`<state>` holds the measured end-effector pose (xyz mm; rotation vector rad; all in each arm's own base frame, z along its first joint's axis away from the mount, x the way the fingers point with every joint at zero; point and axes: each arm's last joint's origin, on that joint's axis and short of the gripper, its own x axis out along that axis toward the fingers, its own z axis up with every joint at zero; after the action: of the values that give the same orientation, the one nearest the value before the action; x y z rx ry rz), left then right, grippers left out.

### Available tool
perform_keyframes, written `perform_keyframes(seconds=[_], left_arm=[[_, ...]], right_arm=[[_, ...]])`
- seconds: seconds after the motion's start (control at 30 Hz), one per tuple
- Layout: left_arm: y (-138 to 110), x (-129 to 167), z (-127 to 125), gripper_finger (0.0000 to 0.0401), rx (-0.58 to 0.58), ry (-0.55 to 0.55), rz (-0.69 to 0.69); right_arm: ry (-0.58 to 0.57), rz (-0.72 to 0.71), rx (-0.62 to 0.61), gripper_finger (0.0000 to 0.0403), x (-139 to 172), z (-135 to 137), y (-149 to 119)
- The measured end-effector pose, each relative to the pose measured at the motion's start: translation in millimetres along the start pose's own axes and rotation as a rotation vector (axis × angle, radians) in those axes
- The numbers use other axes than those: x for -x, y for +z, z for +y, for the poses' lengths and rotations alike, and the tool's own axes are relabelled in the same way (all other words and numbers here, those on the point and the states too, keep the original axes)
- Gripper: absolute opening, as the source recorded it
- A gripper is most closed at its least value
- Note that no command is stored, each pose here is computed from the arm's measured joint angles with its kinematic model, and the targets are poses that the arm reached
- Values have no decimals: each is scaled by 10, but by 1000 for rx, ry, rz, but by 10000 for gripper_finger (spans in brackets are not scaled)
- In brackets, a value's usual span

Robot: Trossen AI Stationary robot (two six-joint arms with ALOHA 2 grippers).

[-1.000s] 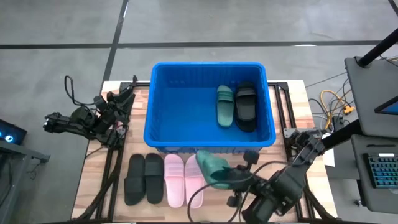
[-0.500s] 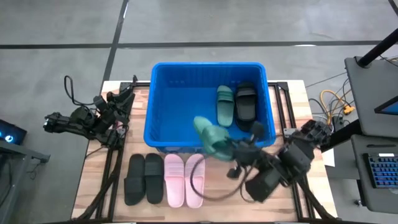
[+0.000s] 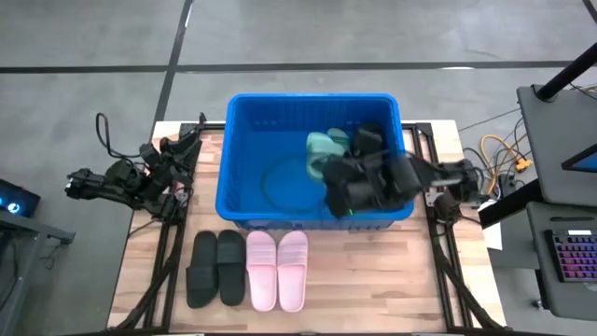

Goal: Pick and place slides into bin
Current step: Put the green slide into the bin

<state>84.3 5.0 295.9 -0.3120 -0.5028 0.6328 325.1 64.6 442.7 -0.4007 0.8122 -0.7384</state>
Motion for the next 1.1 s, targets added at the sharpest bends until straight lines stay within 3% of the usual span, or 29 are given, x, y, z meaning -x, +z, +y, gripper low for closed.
perform_keyframes(seconds=[0.13,0.23,0.43,0.53,0.73,0.93,1.1], left_arm=[[1,0,0,217,0,1,0],[1,0,0,217,0,1,0],[1,0,1,217,0,4,0],[1,0,1,217,0,4,-1],[0,0,1,217,0,4,-1],[1,0,1,217,0,4,-1],[1,0,1,217,-2,3,-1]], right_arm=[[25,27,7,8,-227,-191,67],[118,-22,-55,8,-390,-342,188],[382,-305,-195,8,-611,-586,518],[438,-400,-225,8,-691,-654,604],[372,-391,-249,8,-1053,-672,580],[200,-272,-118,8,-1357,-506,408],[148,-206,-80,8,-1424,-552,171]])
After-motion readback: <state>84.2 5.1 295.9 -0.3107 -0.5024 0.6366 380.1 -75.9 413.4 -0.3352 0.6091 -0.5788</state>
